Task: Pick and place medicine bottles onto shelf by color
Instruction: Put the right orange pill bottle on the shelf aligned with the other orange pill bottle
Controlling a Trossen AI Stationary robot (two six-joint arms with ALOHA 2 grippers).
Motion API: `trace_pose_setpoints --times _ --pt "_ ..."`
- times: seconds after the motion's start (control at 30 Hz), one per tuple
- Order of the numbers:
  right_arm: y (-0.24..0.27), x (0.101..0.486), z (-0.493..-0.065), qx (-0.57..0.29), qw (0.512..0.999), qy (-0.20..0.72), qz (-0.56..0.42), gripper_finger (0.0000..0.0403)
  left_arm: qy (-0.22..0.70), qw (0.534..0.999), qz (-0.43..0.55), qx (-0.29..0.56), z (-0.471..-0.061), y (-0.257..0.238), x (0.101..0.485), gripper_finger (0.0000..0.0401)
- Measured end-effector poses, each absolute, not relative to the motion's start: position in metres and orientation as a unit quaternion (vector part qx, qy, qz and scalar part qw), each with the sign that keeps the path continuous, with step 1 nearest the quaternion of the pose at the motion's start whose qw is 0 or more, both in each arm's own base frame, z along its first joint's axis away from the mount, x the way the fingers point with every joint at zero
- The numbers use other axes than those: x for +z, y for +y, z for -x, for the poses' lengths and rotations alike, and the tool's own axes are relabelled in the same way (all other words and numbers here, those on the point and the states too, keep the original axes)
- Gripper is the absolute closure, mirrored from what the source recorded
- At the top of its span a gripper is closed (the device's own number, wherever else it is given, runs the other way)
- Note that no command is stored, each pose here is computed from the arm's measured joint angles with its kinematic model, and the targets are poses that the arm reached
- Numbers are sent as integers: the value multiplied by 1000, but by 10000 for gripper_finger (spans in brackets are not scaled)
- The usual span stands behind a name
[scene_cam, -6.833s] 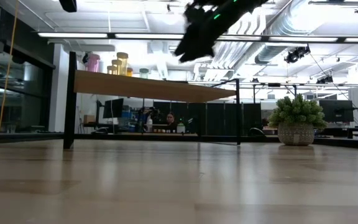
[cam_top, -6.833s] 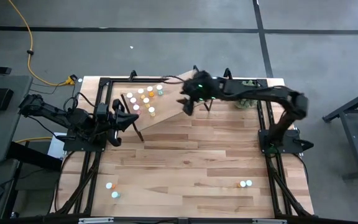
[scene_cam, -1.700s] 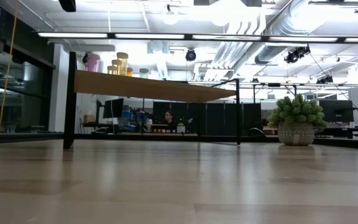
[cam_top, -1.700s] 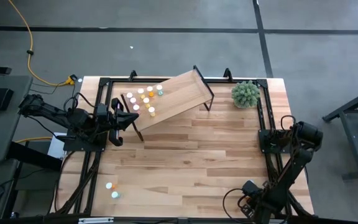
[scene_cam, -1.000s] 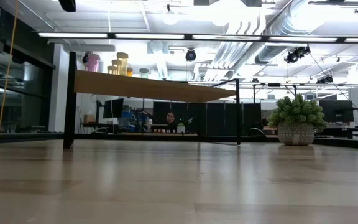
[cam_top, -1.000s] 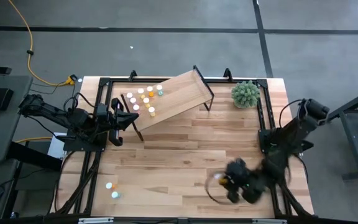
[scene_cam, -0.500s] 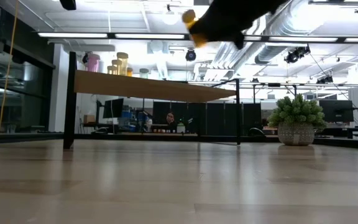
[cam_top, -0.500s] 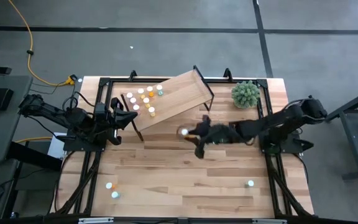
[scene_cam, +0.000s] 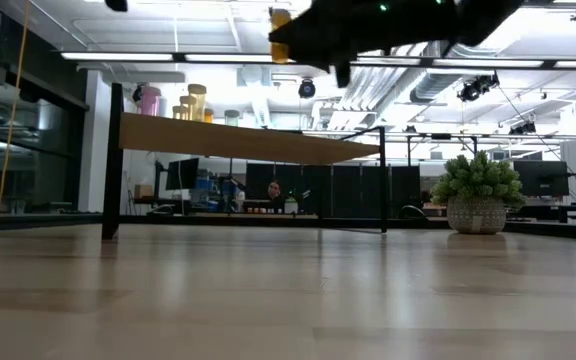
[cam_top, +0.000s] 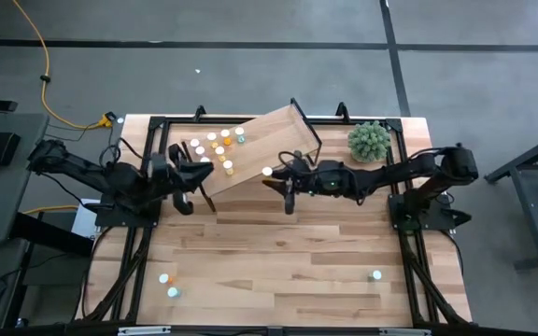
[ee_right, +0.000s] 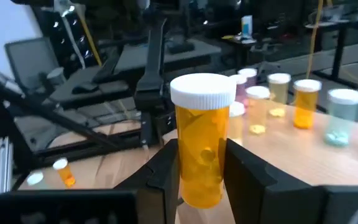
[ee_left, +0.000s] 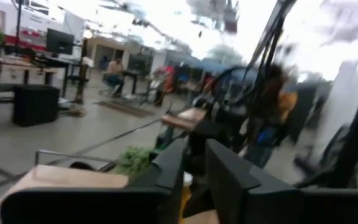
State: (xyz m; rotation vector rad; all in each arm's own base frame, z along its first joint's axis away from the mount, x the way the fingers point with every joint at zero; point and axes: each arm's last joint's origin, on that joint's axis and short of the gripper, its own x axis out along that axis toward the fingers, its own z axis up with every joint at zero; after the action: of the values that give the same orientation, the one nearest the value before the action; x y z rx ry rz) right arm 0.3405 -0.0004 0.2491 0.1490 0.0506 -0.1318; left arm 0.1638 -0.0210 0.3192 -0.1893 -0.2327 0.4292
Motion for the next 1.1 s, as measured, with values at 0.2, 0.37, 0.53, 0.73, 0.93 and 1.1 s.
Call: trace_pose_setpoints --times 0.2,0.37,0.53,0.73,0.93,1.1 --pt "0 268 -349 -57 998 30 -21 308 -47 963 70 257 -194 -20 321 255" --pt "-1 279 -353 -49 999 21 4 308 -24 968 73 241 -217 -19 317 193" --pt "2 288 -356 -8 1000 22 5 308 -7 976 68 208 -238 -15 317 171" --pt "2 290 -357 2 999 36 29 308 11 975 59 216 -259 -9 315 169" --pt "2 290 -357 3 999 37 29 308 17 983 48 179 -263 -10 314 169" --pt "3 290 -357 21 999 36 28 308 16 983 49 174 -263 -7 315 176"
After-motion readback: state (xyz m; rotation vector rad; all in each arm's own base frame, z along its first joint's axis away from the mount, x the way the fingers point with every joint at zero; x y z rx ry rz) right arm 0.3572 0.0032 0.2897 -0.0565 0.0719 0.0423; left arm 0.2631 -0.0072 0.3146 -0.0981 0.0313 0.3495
